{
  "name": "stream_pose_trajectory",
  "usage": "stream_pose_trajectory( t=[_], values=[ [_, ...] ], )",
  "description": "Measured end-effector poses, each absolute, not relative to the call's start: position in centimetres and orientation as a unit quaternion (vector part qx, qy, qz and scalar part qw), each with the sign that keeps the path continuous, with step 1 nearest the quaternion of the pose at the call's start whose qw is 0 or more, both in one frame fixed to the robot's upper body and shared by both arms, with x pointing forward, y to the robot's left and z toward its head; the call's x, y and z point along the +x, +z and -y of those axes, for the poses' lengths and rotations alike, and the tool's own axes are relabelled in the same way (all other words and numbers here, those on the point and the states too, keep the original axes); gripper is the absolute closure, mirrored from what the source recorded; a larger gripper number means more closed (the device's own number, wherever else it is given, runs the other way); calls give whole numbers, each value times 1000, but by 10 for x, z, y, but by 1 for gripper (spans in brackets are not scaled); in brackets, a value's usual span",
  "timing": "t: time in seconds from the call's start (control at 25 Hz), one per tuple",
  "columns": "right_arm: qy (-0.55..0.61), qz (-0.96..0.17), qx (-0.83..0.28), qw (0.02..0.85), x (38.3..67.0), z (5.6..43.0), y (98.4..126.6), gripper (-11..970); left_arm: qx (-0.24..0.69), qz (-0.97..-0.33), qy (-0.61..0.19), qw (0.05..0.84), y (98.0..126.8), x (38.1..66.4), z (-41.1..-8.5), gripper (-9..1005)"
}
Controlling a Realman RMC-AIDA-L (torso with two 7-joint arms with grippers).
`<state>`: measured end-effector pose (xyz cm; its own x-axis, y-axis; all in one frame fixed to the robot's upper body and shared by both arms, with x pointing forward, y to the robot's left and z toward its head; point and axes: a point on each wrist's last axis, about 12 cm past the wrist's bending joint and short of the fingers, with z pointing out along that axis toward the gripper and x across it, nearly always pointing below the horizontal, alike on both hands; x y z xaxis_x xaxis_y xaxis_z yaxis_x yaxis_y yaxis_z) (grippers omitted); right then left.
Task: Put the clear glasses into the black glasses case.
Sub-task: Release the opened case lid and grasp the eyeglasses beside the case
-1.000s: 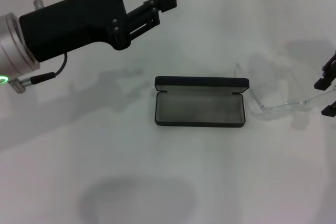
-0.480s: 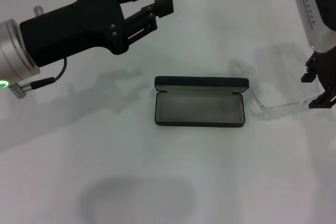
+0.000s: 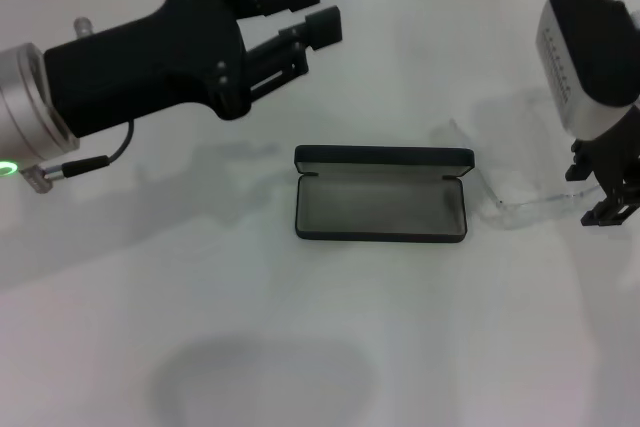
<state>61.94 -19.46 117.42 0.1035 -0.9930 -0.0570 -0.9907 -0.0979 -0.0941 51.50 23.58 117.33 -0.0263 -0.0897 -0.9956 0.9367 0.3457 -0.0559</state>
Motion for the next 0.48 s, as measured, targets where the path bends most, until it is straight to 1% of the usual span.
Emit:
stream_pose_trajectory(
  t=[0.16, 0.48],
  values=[
    [-11, -667, -743, 53, 620, 195, 1167, 409, 380, -562, -452, 579, 1172, 514, -234, 630],
    [-13, -661, -749, 56, 622, 189, 1160, 408, 365, -564, -458, 582, 1168, 514, -239, 630]
  ],
)
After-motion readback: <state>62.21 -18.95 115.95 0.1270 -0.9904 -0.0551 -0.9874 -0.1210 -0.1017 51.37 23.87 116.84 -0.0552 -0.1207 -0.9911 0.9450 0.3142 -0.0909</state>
